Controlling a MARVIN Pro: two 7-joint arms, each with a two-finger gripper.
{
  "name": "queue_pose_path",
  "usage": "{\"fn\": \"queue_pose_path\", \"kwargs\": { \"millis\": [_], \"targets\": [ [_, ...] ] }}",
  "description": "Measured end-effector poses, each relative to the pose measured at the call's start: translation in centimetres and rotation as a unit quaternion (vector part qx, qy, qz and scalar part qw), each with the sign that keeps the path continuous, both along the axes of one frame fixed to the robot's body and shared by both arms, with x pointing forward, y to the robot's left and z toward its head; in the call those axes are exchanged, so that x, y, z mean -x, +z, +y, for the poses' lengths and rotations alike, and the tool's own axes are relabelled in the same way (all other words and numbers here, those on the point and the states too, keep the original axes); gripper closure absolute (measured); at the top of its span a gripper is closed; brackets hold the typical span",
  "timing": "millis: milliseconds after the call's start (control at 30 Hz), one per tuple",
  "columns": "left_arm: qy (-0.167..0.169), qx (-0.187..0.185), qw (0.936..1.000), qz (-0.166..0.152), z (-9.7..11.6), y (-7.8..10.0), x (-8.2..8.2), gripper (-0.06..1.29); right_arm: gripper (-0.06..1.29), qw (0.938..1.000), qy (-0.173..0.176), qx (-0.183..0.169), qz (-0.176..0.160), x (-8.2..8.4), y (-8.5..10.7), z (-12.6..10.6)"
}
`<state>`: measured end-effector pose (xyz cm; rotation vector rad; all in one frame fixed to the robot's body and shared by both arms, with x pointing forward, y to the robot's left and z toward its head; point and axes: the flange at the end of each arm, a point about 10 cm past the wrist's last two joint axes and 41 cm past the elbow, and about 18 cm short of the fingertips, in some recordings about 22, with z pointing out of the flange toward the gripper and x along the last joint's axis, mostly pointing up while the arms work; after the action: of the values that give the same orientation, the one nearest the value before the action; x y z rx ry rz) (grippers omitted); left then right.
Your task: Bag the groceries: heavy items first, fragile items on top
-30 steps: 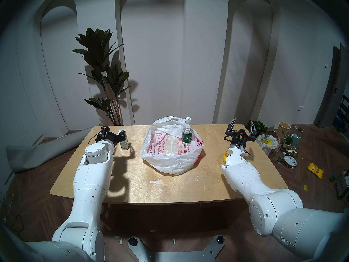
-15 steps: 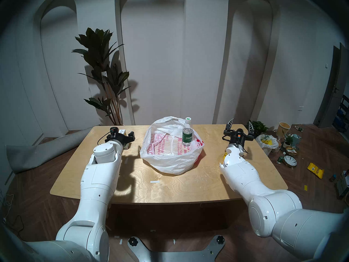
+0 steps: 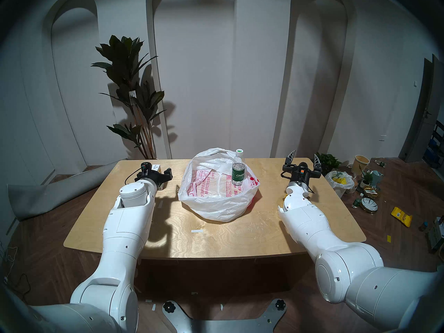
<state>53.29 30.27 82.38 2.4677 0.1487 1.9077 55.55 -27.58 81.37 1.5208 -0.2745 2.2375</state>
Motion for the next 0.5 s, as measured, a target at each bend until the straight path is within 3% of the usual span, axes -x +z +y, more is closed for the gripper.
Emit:
{"fn": "queue_pose_path", "kwargs": {
  "millis": [500],
  "targets": [
    [0.003,-0.007,0.9997,0.022,1.2,-1.6,0.1,-0.01,-0.01,0.9999,0.005,-0.003,0.014,-0.3,0.4,0.4]
  ]
}}
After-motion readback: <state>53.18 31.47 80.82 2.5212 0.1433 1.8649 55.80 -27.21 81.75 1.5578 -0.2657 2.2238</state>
